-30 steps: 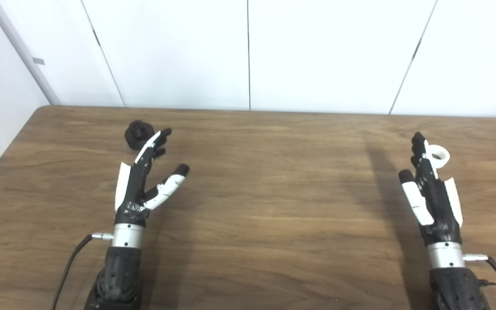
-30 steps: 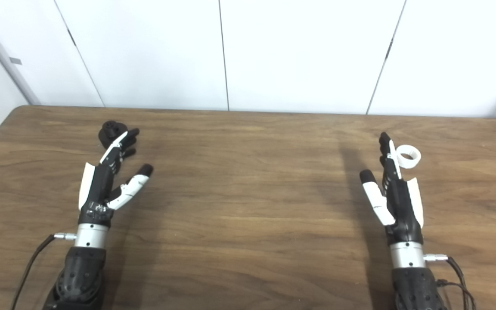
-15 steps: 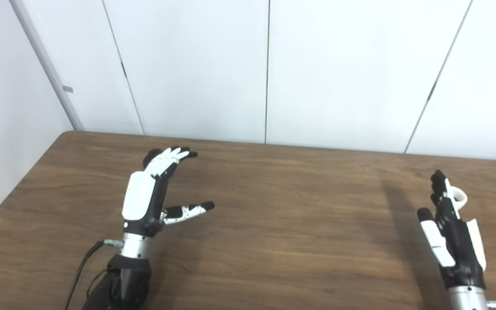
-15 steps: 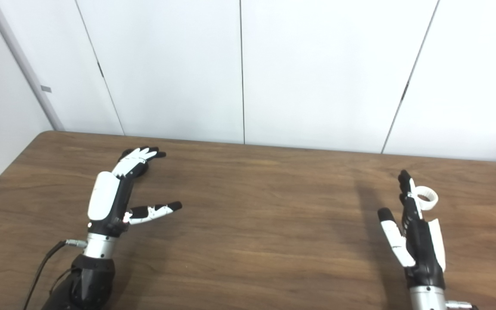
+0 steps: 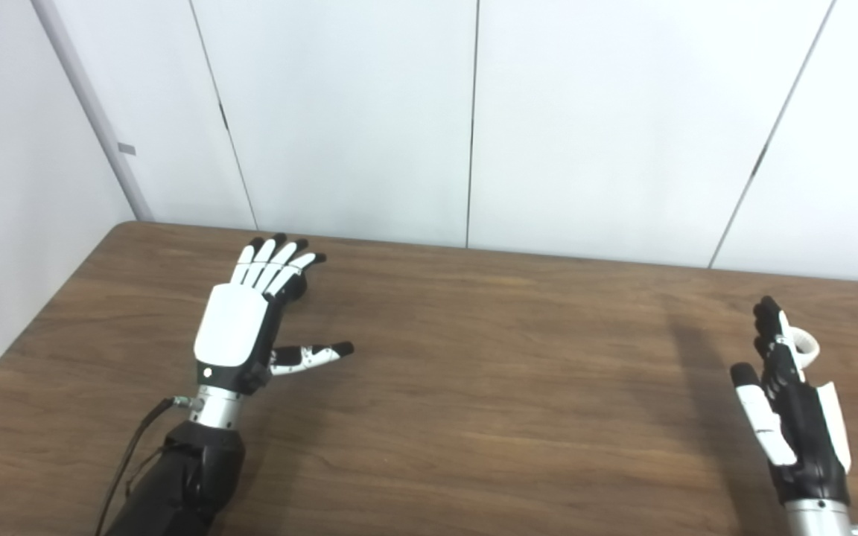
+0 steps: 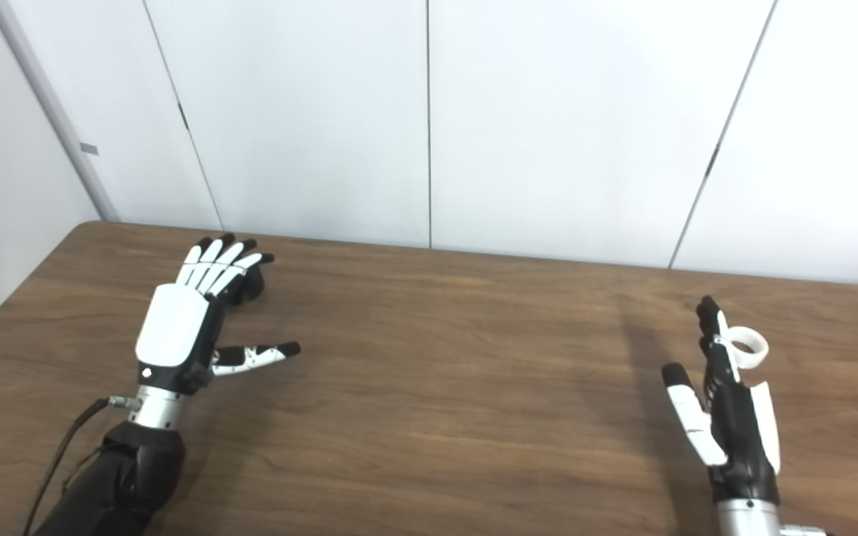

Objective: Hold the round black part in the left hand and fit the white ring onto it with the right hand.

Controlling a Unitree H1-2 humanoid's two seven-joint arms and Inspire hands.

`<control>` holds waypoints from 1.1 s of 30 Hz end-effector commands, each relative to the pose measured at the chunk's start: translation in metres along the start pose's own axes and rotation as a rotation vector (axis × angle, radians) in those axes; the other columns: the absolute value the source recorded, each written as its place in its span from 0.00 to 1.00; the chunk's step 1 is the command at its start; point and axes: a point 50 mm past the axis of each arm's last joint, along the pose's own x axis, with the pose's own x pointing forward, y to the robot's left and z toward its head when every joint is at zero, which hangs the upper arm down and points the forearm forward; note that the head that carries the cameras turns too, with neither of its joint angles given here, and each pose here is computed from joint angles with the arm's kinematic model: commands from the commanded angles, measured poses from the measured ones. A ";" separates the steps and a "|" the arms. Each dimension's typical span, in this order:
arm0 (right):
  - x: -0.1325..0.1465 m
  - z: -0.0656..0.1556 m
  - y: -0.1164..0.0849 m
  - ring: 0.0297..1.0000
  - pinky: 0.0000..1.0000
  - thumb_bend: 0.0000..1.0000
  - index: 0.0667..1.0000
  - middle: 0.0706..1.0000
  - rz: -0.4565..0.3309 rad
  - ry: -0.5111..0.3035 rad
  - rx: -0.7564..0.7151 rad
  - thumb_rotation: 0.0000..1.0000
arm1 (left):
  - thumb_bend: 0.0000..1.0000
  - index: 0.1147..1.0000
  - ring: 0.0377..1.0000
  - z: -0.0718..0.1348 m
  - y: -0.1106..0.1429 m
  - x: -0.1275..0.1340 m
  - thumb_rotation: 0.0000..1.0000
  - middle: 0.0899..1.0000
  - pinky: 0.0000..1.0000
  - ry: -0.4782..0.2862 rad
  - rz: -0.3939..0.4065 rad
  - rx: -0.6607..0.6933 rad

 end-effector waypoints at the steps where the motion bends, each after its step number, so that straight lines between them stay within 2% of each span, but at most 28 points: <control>1: -0.039 -0.036 0.007 1.00 0.99 0.46 0.98 0.99 0.030 0.133 -0.013 0.85 | 0.94 0.86 0.95 -0.010 0.021 0.030 0.45 0.93 0.96 -0.011 0.086 0.041; 5: -0.039 -0.036 0.007 1.00 1.00 0.46 0.99 0.99 0.025 0.138 -0.009 0.85 | 0.95 0.92 0.98 -0.027 0.023 0.036 0.46 0.96 0.99 0.061 0.106 0.063; 9: -0.040 -0.037 0.006 1.00 0.99 0.45 0.98 0.99 0.024 0.141 -0.011 0.83 | 0.97 0.99 1.00 -0.041 0.024 0.042 0.47 1.00 1.00 0.144 0.085 0.051; 17: -0.040 -0.038 0.005 0.99 0.98 0.48 0.98 0.99 0.027 0.146 -0.020 0.85 | 1.00 1.00 1.00 -0.057 0.029 0.056 0.44 1.00 1.00 0.256 0.032 0.009; 22: -0.040 -0.038 0.004 1.00 0.98 0.47 0.98 0.99 0.031 0.137 -0.014 0.85 | 1.00 1.00 1.00 -0.070 0.029 0.061 0.47 1.00 1.00 0.328 0.004 -0.018; 28: -0.041 -0.038 0.003 1.00 0.98 0.48 0.98 0.99 0.032 0.139 -0.014 0.84 | 1.00 0.99 1.00 -0.084 0.030 0.066 0.49 1.00 1.00 0.372 -0.066 -0.048; 33: -0.041 -0.037 0.004 1.00 0.99 0.46 0.98 0.99 0.028 0.135 -0.009 0.84 | 1.00 0.97 1.00 -0.093 0.036 0.068 0.50 1.00 1.00 0.378 -0.180 -0.062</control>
